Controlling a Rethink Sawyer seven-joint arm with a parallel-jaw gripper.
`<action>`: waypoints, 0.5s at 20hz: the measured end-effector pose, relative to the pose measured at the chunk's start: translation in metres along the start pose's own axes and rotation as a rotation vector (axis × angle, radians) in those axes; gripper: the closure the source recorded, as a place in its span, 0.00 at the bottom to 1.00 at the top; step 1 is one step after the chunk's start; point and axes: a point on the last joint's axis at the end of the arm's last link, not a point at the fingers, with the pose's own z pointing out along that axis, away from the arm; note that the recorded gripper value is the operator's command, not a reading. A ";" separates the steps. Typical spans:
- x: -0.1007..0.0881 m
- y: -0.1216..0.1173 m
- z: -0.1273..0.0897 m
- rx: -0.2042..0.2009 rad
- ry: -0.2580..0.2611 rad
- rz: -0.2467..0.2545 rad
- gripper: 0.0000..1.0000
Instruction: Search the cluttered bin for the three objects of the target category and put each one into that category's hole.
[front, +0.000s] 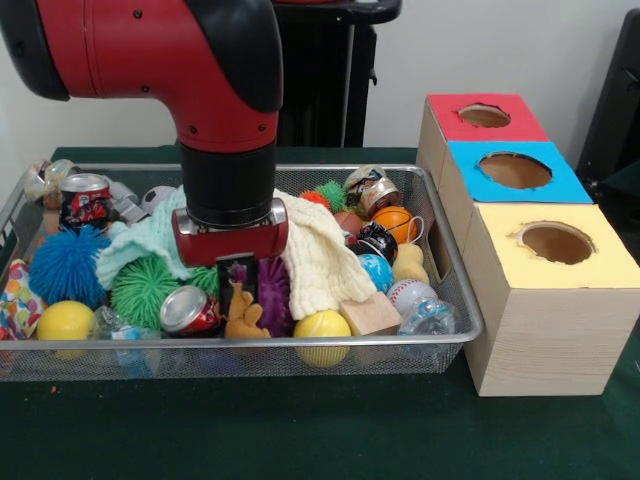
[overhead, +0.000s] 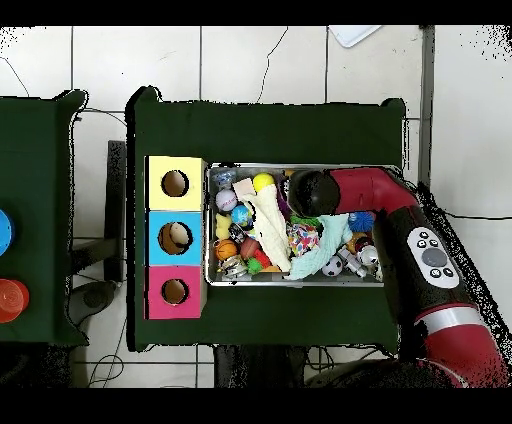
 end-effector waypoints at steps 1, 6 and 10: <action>0.000 0.000 0.000 0.003 0.000 -0.003 1.00; -0.001 -0.003 -0.004 0.016 -0.004 -0.011 1.00; -0.002 -0.002 -0.021 0.005 -0.014 0.000 1.00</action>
